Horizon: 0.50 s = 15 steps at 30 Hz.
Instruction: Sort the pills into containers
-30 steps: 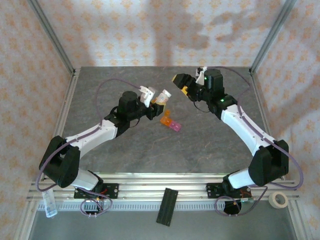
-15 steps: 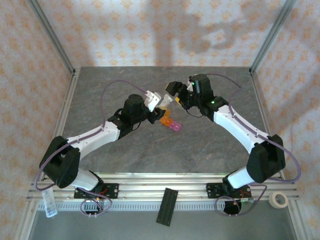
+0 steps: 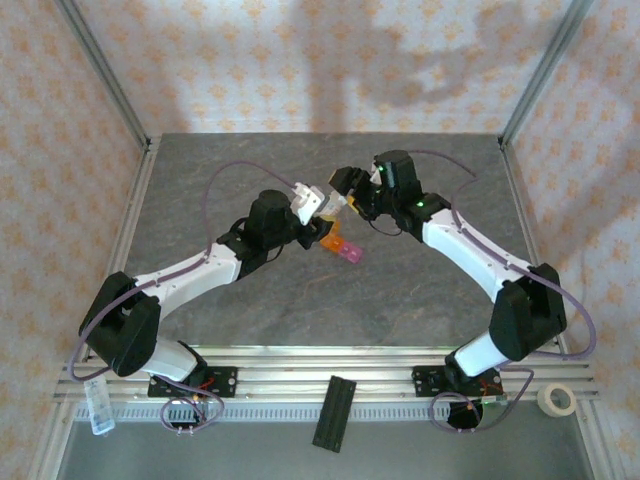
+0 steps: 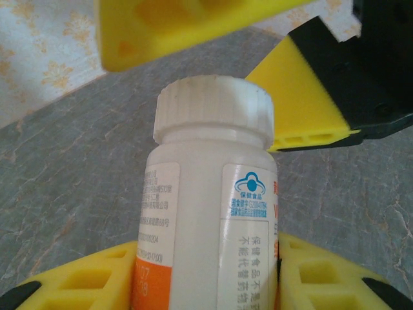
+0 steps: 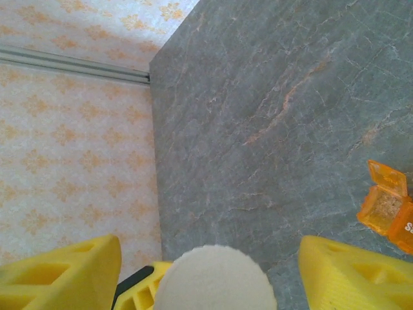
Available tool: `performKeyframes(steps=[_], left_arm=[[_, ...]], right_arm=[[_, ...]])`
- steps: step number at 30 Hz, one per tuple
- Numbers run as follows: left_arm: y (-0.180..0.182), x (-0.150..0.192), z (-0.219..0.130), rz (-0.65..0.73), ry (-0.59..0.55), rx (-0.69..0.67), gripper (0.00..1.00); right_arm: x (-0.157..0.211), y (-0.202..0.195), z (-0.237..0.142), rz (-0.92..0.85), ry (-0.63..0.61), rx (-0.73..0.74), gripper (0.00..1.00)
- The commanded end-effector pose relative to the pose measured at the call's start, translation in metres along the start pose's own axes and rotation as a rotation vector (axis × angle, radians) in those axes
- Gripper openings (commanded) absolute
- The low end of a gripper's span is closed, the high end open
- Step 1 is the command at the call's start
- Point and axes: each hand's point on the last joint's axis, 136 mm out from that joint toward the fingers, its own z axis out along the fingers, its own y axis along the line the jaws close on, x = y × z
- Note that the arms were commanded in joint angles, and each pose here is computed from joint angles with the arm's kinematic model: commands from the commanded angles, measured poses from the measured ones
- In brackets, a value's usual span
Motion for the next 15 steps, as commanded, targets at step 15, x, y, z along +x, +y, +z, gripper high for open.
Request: performKeyframes(steps=[15], left_arm=[[0.0008, -0.0389, -0.0057, 0.018, -0.105, -0.020, 0.00]], right_arm=[[0.0028, 0.0105, 0.0023, -0.007, 0.008, -0.059, 0.37]])
